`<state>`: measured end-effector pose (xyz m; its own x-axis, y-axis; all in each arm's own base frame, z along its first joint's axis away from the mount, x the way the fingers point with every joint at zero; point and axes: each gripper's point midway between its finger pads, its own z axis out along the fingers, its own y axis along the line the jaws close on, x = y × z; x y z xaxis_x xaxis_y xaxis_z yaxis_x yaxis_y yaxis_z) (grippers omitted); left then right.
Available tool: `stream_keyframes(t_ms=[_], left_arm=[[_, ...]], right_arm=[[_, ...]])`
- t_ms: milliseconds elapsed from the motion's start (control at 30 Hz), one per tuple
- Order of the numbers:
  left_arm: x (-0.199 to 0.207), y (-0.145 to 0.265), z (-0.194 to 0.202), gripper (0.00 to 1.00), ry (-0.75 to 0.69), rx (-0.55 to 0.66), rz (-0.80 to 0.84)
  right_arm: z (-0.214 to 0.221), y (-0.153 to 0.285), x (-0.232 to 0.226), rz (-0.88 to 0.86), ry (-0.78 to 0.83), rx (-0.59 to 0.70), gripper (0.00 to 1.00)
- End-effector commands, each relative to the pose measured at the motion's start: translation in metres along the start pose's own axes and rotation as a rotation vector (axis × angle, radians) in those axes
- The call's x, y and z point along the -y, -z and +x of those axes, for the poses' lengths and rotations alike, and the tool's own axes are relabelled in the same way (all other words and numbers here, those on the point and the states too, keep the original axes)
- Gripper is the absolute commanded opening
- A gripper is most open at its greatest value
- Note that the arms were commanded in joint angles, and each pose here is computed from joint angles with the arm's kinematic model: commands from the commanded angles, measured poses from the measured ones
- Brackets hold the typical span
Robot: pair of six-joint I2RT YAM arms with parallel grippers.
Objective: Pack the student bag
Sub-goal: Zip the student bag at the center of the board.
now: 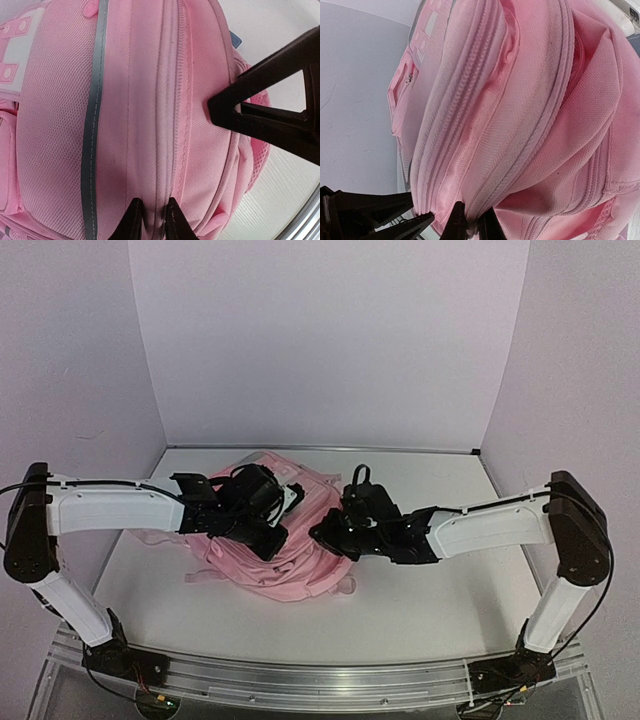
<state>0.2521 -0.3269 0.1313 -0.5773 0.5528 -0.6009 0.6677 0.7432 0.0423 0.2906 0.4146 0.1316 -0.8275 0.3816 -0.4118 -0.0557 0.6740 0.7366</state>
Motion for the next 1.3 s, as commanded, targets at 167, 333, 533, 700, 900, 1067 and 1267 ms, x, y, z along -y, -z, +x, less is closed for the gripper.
stream_keyframes(t_ms=[167, 333, 533, 700, 900, 1067, 1267], left_arm=[[-0.032, 0.023, -0.023, 0.00, 0.079, 0.093, -0.125], [-0.025, 0.037, -0.033, 0.00, 0.110, 0.149, -0.063], [-0.021, 0.035, -0.031, 0.00, 0.134, 0.131, -0.017], [-0.020, 0.035, -0.031, 0.00, 0.165, 0.127, 0.023], [-0.022, 0.036, -0.032, 0.00, 0.200, 0.125, 0.059], [-0.023, 0.037, -0.031, 0.00, 0.212, 0.126, 0.072], [-0.026, 0.039, -0.031, 0.00, 0.224, 0.128, 0.076]], right_arm=[[-0.044, 0.064, -0.050, -0.163, 0.183, 0.182, 0.48], [-0.016, 0.069, -0.063, -0.234, 0.410, 0.086, 0.49], [0.032, 0.057, -0.065, -0.281, 0.630, -0.006, 0.44], [0.053, 0.043, -0.067, -0.309, 0.717, -0.021, 0.41], [0.068, 0.022, -0.056, -0.231, 0.811, 0.002, 0.41], [0.072, 0.010, -0.059, -0.200, 0.873, 0.029, 0.41], [0.084, -0.006, -0.051, -0.150, 0.907, 0.028, 0.36]])
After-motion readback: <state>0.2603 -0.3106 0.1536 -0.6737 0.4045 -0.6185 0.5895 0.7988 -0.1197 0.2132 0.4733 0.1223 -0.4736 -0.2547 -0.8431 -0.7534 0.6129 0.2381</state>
